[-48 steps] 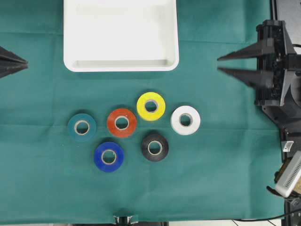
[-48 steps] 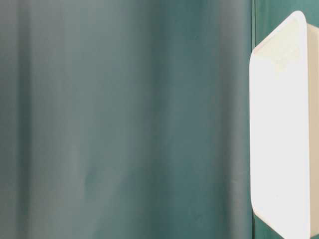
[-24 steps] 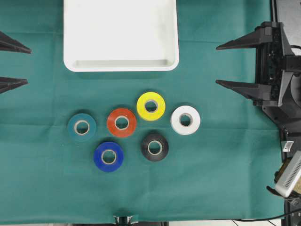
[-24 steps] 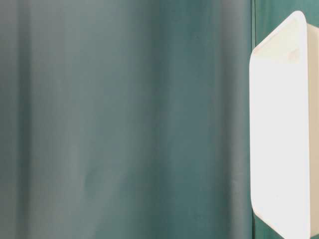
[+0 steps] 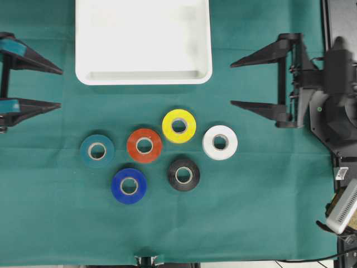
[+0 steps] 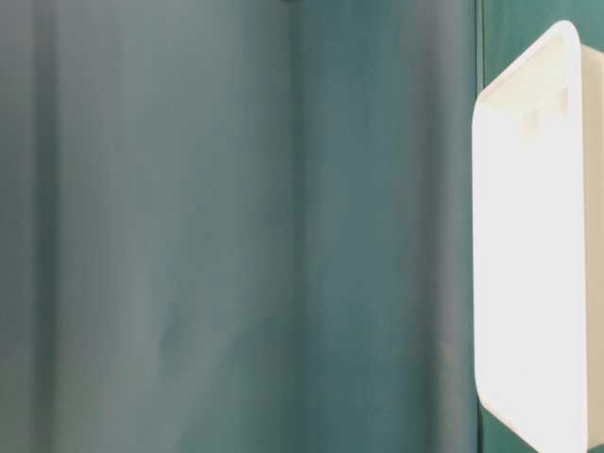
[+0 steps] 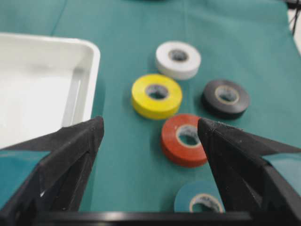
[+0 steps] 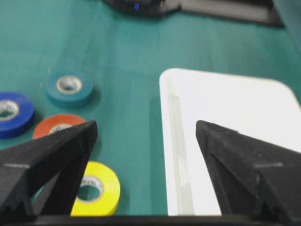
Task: Put the tape alternately from left to right into the white case.
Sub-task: 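Move the right gripper over the yellow and red tape rolls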
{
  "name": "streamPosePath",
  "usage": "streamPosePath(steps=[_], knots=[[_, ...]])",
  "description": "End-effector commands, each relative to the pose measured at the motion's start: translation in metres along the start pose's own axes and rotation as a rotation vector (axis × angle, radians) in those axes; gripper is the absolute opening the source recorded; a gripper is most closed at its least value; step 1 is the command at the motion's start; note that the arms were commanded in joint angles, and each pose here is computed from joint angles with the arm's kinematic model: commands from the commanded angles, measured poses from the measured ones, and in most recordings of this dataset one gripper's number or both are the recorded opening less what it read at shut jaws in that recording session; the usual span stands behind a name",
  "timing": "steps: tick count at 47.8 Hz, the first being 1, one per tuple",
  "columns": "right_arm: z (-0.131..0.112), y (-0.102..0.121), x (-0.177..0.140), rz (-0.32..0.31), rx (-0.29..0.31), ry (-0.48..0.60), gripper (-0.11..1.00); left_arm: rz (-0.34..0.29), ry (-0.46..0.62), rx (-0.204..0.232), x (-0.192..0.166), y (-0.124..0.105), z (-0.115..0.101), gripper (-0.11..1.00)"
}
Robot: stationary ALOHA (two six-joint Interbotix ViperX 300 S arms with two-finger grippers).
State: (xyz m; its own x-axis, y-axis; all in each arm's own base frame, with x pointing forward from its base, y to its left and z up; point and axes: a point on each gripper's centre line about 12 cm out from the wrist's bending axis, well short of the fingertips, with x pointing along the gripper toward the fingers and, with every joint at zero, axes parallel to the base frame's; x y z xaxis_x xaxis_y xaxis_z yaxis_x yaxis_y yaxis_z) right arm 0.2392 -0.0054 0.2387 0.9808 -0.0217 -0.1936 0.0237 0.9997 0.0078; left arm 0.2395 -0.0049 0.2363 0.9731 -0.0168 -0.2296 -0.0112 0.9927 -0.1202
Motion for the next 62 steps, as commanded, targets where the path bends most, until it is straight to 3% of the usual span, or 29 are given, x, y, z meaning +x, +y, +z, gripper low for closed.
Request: streamPosePath(steps=[1, 30, 62], knots=[[0.01, 0.0, 0.009, -0.001, 0.0, -0.012, 0.8, -0.002, -0.006, -0.001, 0.007, -0.001, 0.008, 0.93], [-0.005, 0.0, 0.062, -0.002, 0.002, 0.126, 0.79, 0.016, 0.163, 0.001, 0.046, 0.0, -0.009, 0.93], [-0.044, -0.001, 0.106, -0.005, 0.004, 0.365, 0.79, 0.042, 0.384, 0.0, 0.069, 0.003, -0.036, 0.93]])
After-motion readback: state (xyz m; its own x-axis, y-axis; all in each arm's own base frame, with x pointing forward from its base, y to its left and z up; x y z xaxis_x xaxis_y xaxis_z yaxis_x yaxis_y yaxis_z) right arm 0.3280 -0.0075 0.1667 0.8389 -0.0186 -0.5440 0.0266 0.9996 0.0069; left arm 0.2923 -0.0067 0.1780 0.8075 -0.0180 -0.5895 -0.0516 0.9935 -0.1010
